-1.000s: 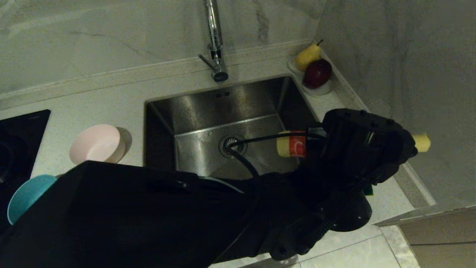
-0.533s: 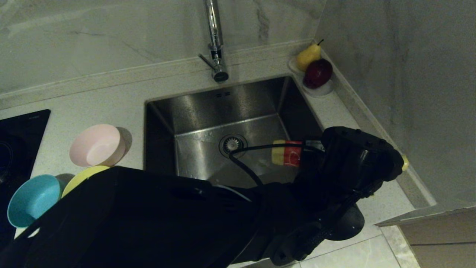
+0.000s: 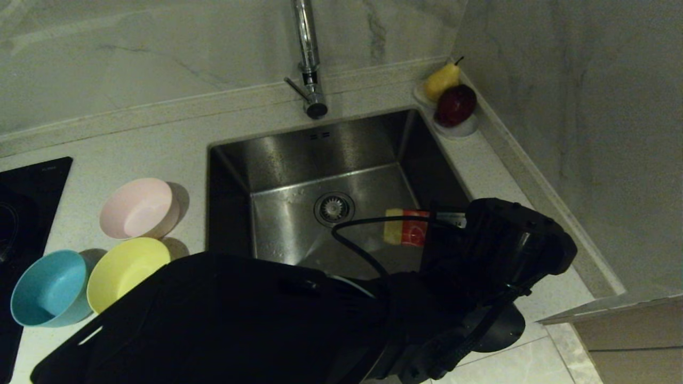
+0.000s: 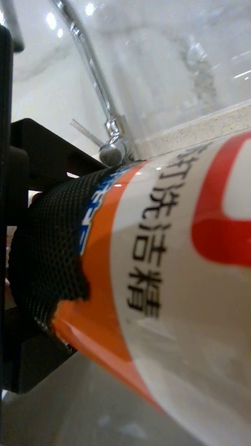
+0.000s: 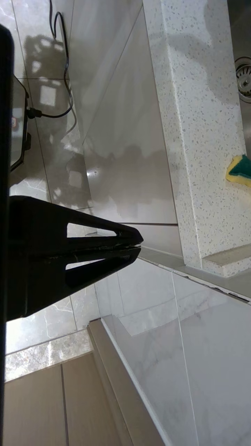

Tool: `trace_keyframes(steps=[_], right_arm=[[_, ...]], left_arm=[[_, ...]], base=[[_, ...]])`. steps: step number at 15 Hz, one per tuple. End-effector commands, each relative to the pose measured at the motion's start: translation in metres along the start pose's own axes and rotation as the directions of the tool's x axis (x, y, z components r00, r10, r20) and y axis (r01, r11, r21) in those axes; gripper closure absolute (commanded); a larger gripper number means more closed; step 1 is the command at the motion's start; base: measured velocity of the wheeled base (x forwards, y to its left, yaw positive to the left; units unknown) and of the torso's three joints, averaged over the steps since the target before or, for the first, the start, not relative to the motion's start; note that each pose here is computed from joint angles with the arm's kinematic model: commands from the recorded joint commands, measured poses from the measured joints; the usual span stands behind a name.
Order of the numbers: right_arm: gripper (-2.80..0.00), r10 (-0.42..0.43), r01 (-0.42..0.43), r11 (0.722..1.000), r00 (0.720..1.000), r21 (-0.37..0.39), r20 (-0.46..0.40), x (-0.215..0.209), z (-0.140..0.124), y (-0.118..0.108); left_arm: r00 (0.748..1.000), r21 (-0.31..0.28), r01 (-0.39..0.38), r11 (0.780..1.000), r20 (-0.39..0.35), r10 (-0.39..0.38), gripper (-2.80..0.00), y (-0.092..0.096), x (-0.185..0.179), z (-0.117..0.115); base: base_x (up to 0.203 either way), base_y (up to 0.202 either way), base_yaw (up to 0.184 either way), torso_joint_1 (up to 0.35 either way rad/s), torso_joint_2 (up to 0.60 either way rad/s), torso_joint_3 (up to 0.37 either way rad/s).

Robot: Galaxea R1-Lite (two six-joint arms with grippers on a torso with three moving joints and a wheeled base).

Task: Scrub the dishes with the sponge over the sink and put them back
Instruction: Squeeze it onto the sponge

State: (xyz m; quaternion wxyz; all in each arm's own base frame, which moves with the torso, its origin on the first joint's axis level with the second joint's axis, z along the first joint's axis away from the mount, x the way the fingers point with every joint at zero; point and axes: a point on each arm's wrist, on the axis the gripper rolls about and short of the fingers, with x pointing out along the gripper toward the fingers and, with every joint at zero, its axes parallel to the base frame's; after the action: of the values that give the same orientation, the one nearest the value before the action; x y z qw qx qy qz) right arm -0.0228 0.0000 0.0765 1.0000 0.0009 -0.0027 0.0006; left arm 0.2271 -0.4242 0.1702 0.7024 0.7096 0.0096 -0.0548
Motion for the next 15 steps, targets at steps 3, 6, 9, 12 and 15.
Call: trace_keyframes(steps=[3,6,9,12,15], right_arm=[[0.00,0.000,0.000,1.000,1.000,0.000,0.001,0.0000,0.0001,0.0000],[0.00,0.000,0.000,1.000,1.000,0.000,0.001,0.0000,0.0001,0.0000],[0.00,0.000,0.000,1.000,1.000,0.000,-0.001,0.0000,-0.0001,0.0000],[0.00,0.000,0.000,1.000,1.000,0.000,0.001,0.0000,0.0001,0.0000],[0.00,0.000,0.000,1.000,1.000,0.000,0.001,0.0000,0.0001,0.0000]], left_arm=[[1.000,0.063,-0.001,0.998,-0.005,0.001,0.00,-0.0048,0.0013,0.0044],[1.000,0.118,-0.007,0.993,-0.004,0.007,0.00,-0.0017,0.0015,0.0053],[1.000,0.188,-0.004,0.982,-0.019,0.008,0.00,-0.0020,0.0013,0.0044],[1.000,0.191,-0.005,0.982,-0.015,0.008,0.00,-0.0036,-0.0003,0.0074],[0.999,0.218,0.000,0.976,-0.044,0.009,0.00,-0.0053,-0.0007,0.0068]], base=[[0.000,0.000,0.000,0.000,0.00,0.000],[0.000,0.000,0.000,0.000,0.00,0.000],[0.000,0.000,0.000,0.000,0.00,0.000],[0.000,0.000,0.000,0.000,0.00,0.000],[0.000,0.000,0.000,0.000,0.00,0.000]])
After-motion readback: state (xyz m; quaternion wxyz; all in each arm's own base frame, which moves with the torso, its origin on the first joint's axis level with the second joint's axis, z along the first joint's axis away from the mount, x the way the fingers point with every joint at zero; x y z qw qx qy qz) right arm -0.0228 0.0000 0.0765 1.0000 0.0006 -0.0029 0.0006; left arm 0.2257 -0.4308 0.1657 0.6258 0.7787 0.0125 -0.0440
